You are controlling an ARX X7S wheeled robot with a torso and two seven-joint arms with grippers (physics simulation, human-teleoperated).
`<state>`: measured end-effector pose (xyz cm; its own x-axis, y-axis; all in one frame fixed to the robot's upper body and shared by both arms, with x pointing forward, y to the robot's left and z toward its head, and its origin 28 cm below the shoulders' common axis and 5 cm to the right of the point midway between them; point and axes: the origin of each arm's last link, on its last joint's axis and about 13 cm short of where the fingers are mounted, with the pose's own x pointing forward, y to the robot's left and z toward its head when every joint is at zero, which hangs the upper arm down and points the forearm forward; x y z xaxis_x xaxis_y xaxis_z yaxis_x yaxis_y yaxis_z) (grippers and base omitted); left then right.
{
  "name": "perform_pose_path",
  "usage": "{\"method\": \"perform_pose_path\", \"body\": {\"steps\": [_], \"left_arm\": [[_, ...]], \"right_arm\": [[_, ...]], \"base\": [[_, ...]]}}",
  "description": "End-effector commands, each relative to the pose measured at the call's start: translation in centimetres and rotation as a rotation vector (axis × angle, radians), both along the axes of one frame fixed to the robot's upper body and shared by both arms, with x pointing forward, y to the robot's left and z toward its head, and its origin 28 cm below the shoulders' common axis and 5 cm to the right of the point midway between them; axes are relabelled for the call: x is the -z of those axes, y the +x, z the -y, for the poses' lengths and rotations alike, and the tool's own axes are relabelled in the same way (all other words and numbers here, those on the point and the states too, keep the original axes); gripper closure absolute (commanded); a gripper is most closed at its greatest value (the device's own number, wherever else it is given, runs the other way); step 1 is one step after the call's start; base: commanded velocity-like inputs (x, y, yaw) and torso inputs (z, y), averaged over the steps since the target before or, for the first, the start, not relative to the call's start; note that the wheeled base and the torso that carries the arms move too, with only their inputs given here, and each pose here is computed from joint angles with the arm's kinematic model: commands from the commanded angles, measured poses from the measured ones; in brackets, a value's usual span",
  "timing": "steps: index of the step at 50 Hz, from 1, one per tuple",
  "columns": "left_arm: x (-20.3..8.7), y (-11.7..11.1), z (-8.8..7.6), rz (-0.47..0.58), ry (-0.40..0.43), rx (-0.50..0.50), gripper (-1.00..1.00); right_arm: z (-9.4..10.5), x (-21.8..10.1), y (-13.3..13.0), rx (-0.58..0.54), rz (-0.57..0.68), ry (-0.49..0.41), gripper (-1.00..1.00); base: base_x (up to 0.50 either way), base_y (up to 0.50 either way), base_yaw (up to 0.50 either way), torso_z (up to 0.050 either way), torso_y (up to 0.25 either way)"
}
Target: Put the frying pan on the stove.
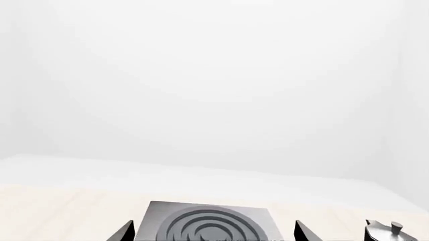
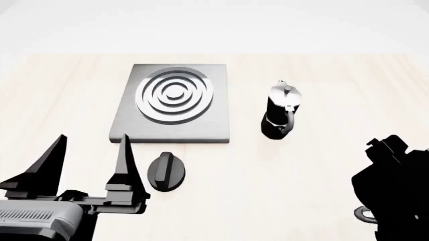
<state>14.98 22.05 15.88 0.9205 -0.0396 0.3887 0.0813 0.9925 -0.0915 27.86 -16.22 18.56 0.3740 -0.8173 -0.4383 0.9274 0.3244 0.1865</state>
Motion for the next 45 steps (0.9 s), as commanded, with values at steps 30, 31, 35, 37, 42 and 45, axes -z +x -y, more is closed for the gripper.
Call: {"method": "perform_pose_path", "body": {"steps": [30,31,35,37,42,45], "left_arm": [[0.1,0.1,0.0,0.0,0.004,-0.002,-1.0],[0.1,0.1,0.0,0.001,0.004,-0.002,-1.0],[0.1,0.1,0.0,0.0,0.003,-0.002,-1.0],[0.1,0.1,0.0,0.001,0.003,-0.002,-1.0],[0.2,0.1,0.0,-0.002,0.002,-0.002,-1.0],[0.2,0.1,0.0,-0.002,0.002,-0.002,-1.0]], "right_arm": [[1.0,2.9,-0.6,0.052,-0.023,0.118,-1.0],[0.9,2.9,-0.6,0.054,-0.023,0.12,-1.0],[0.9,3.2,-0.5,0.055,-0.024,0.13,-1.0],[0.9,3.2,-0.4,0.052,-0.026,0.13,-1.0],[0.9,3.5,-0.3,0.055,-0.026,0.155,-1.0],[1.0,3.8,-0.3,0.065,-0.029,0.169,-1.0]], "base": [[0.0,0.0,0.0,0.0,0.0],[0.0,0.0,0.0,0.0,0.0],[0.0,0.0,0.0,0.0,0.0],[0.0,0.0,0.0,0.0,0.0],[0.0,0.0,0.0,0.0,0.0],[0.0,0.0,0.0,0.0,0.0]]}}
